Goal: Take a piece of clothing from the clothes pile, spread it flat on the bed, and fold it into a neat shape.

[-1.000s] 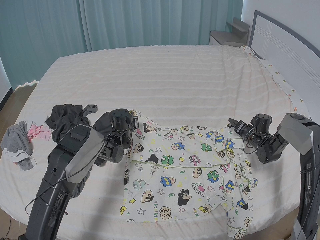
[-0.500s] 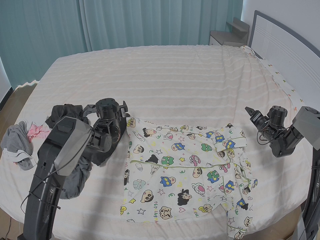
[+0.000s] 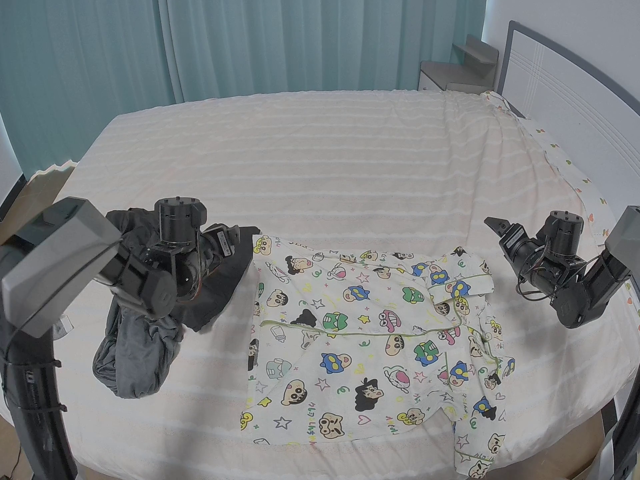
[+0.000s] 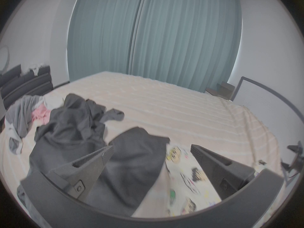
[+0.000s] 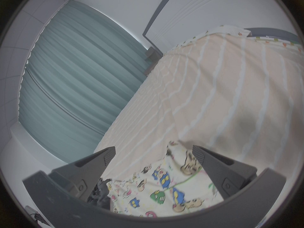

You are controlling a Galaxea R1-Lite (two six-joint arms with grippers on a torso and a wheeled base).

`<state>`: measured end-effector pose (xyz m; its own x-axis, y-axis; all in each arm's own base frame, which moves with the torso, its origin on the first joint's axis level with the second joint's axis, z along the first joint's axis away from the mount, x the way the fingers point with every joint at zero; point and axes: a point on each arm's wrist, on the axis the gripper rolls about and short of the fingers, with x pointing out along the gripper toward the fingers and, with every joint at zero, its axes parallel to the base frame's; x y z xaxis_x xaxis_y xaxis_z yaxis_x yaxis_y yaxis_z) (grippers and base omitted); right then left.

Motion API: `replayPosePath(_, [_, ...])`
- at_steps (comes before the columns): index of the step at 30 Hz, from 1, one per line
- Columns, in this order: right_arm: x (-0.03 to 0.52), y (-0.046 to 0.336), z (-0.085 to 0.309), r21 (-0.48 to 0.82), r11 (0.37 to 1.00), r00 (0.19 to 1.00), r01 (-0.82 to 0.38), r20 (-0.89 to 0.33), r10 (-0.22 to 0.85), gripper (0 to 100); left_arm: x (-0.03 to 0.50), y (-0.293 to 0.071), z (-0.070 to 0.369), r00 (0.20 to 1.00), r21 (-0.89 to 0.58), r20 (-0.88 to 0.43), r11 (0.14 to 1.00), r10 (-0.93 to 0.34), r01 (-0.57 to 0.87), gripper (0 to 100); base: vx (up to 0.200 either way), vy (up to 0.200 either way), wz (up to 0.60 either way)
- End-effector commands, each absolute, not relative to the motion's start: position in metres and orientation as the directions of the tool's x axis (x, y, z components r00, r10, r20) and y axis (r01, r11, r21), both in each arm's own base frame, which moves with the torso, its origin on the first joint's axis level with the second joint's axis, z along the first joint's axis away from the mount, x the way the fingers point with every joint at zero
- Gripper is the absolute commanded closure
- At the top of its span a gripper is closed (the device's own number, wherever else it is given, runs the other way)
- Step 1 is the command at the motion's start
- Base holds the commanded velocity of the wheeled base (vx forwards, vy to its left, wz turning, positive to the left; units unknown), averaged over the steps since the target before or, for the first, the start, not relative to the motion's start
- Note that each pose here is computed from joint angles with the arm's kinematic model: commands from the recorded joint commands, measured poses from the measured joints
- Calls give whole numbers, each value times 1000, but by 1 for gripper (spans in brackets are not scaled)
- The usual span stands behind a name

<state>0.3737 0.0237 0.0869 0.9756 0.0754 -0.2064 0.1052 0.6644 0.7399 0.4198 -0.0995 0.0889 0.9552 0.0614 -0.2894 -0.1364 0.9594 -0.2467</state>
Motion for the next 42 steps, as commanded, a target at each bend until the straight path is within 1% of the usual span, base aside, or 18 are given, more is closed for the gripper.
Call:
replayPosePath(1, [311,100,83,811,573,891,119,-341,298,0,210,-65,118,840,-624,-459,778,-290,-73,0,0,0,0])
replayPosePath(3, [308,113,73,794,594,877,130,-371,305,0,185,-59,106,793,-662,-498,745,-351,-87,0,0,0,0])
replayPosePath(5, [302,120,68,782,608,863,135,-394,316,0,173,-56,98,764,-675,-521,732,-382,-94,0,0,0,0])
replayPosePath(7, [298,122,66,775,618,855,134,-405,323,0,168,-56,95,751,-687,-527,719,-398,-101,0,0,0,0])
replayPosePath(8, [295,124,62,756,641,842,135,-429,328,0,165,-56,91,735,-727,-519,677,-437,-111,0,0,0,0])
replayPosePath(10, [293,127,57,727,671,820,147,-469,328,0,164,-56,90,717,-769,-492,632,-493,-93,0,0,0,0])
replayPosePath(14, [291,133,46,700,694,791,170,-516,327,0,156,-54,82,670,-807,-459,589,-584,-40,0,0,0,0])
replayPosePath(17, [293,136,29,674,713,770,195,-555,314,0,150,-53,80,639,-828,-438,561,-632,-13,0,0,0,0])
replayPosePath(20, [297,138,23,667,717,768,203,-562,306,0,151,-52,80,641,-829,-438,560,-631,-15,0,0,0,0])
replayPosePath(22, [309,143,13,657,723,774,214,-566,285,0,151,-51,80,646,-829,-438,559,-625,-22,0,0,0,0])
replayPosePath(26, [334,143,8,655,724,809,217,-536,242,0,152,-48,80,656,-829,-436,559,-616,-26,0,0,0,0])
replayPosePath(28, [351,142,6,630,745,842,220,-508,180,0,153,-46,81,669,-829,-430,559,-606,-27,0,0,0,0])
replayPosePath(32, [366,143,2,582,783,869,220,-482,114,0,154,-44,81,676,-829,-428,558,-599,-31,0,0,0,0])
replayPosePath(33, [366,143,1,580,784,868,221,-483,112,0,154,-44,81,676,-829,-428,558,-599,-31,0,0,0,0])
replayPosePath(35, [370,143,0,546,809,874,219,-478,86,0,154,-44,81,676,-828,-428,559,-599,-29,0,0,0,0])
replayPosePath(38, [373,144,-1,526,820,881,225,-469,58,0,154,-44,81,677,-829,-427,559,-599,-28,0,0,0,0])
replayPosePath(42, [387,149,1,504,839,903,203,-429,39,0,154,-44,81,676,-829,-427,559,-600,-27,0,0,0,0])
